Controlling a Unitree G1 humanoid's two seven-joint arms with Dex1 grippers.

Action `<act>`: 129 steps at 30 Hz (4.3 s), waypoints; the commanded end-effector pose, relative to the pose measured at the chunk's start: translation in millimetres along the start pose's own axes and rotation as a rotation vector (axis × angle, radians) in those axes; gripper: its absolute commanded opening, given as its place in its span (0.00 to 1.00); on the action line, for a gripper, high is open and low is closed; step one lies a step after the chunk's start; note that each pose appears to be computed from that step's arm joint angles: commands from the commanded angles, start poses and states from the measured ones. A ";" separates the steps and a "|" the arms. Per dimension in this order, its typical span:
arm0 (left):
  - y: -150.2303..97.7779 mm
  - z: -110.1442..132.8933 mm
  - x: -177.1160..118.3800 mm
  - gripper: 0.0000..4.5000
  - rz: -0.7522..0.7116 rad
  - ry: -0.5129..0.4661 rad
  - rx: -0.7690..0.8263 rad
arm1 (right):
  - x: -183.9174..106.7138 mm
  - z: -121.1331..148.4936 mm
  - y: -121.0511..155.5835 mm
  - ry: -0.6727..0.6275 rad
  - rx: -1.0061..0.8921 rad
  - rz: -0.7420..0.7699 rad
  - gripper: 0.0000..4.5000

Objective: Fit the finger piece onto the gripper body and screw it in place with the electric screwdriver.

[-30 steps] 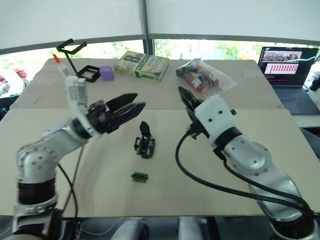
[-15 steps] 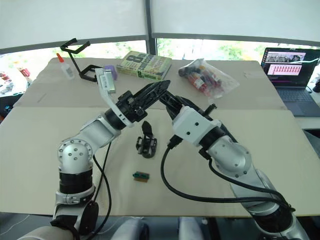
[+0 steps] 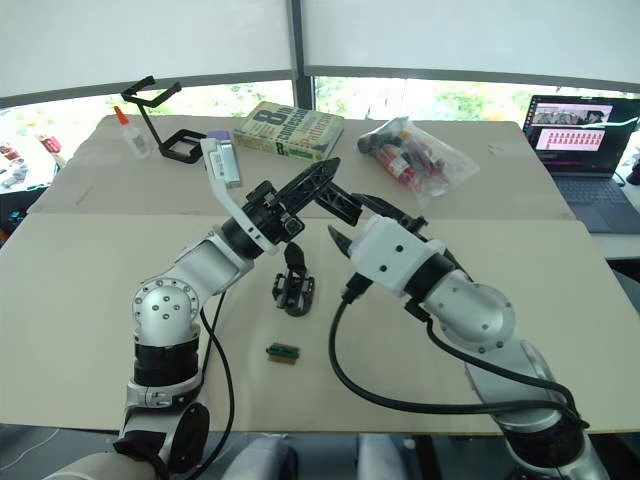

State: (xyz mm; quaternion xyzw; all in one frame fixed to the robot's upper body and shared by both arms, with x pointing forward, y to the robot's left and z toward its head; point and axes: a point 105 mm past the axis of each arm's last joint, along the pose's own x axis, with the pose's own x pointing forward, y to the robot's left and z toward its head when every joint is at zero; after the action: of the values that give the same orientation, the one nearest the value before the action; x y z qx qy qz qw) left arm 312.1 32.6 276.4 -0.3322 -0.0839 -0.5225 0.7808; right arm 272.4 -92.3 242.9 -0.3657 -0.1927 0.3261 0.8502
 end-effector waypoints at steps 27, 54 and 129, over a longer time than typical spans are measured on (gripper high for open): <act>-20.5 -21.4 -31.7 0.00 -0.429 0.745 0.002 | -0.6 31.6 19.3 0.258 0.933 0.776 1.00; -23.2 -6.8 -55.8 0.52 -0.463 0.720 -0.043 | -19.0 33.2 36.0 0.220 0.928 0.826 0.09; 117.7 -114.1 -119.0 0.52 -0.328 0.806 0.603 | 45.6 -37.6 95.7 -0.223 0.588 0.680 0.09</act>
State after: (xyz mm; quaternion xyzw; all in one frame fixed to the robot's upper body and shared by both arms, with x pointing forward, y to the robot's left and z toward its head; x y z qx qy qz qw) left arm 340.2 81.3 84.1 0.1487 0.0203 -0.6736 0.7237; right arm 285.9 -29.6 146.7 -0.1032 -0.0386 0.6651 0.7386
